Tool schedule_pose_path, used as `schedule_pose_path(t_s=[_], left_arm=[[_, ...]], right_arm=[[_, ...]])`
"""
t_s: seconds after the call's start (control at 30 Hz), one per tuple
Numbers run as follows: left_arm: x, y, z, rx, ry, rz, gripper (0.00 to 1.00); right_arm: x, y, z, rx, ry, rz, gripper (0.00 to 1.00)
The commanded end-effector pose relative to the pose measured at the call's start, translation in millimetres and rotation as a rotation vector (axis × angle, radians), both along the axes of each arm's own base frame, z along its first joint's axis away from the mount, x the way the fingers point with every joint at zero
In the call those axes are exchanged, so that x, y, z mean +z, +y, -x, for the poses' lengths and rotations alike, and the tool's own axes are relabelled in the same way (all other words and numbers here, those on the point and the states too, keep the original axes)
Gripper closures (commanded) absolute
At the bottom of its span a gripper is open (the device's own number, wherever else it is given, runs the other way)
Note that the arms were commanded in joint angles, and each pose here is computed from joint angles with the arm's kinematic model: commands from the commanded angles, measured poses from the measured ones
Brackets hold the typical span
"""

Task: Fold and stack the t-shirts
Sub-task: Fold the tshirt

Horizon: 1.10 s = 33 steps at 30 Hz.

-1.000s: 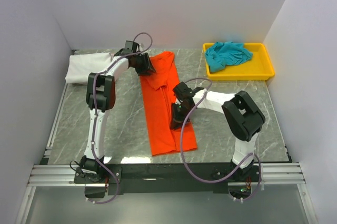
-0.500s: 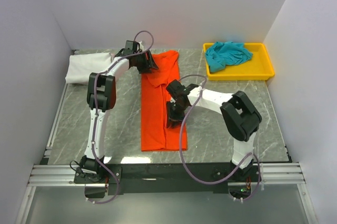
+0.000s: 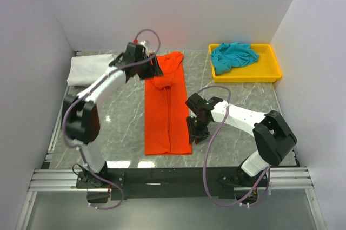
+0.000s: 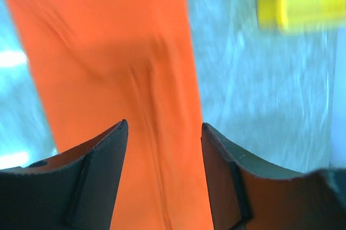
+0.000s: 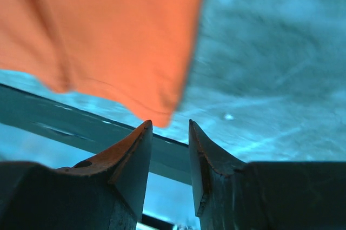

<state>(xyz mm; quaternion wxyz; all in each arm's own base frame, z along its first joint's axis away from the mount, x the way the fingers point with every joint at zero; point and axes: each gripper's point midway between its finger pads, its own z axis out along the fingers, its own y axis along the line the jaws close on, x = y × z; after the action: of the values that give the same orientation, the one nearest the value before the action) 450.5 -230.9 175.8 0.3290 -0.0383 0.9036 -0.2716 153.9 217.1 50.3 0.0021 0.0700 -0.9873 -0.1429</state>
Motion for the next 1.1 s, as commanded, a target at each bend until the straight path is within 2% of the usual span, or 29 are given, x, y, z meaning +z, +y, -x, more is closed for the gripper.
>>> schedule_pose_path(t_s=[0.0,0.03,0.1,0.13,0.2,0.23,0.3,0.33,0.43,0.7,1.07], left_arm=[[-16,4,67,0.019,0.073,-0.059,0.38],[-40,11,90,0.021,0.131,-0.091,0.37],[-38,13,119,0.013,0.135,-0.097,0.37],[-60,22,140,0.017,0.193,-0.123,0.38],[-61,24,165,0.023,0.213,-0.103,0.38],[-79,31,184,0.041,0.267,-0.107,0.39],[-80,30,199,0.046,0.263,-0.058,0.4],[-97,34,215,0.053,0.309,-0.053,0.4],[-111,37,235,0.069,0.359,-0.038,0.41],[-121,42,257,0.055,0.401,-0.049,0.4],[-134,47,291,0.043,0.476,-0.007,0.42]], right_arm=[[1,-4,6,0.023,-0.016,-0.004,0.59],[0,-4,5,0.021,-0.016,-0.005,0.59],[1,-2,4,0.022,-0.03,-0.018,0.59],[1,-1,4,0.019,-0.029,-0.024,0.59],[2,5,4,0.014,-0.028,-0.055,0.59],[3,7,4,0.011,-0.028,-0.069,0.59],[-1,6,6,0.007,-0.017,-0.069,0.59],[-3,5,7,0.011,-0.014,-0.059,0.59],[-6,6,10,0.028,0.008,-0.067,0.59],[-23,8,28,0.057,0.095,-0.072,0.59],[-40,6,36,0.094,0.111,-0.062,0.6]])
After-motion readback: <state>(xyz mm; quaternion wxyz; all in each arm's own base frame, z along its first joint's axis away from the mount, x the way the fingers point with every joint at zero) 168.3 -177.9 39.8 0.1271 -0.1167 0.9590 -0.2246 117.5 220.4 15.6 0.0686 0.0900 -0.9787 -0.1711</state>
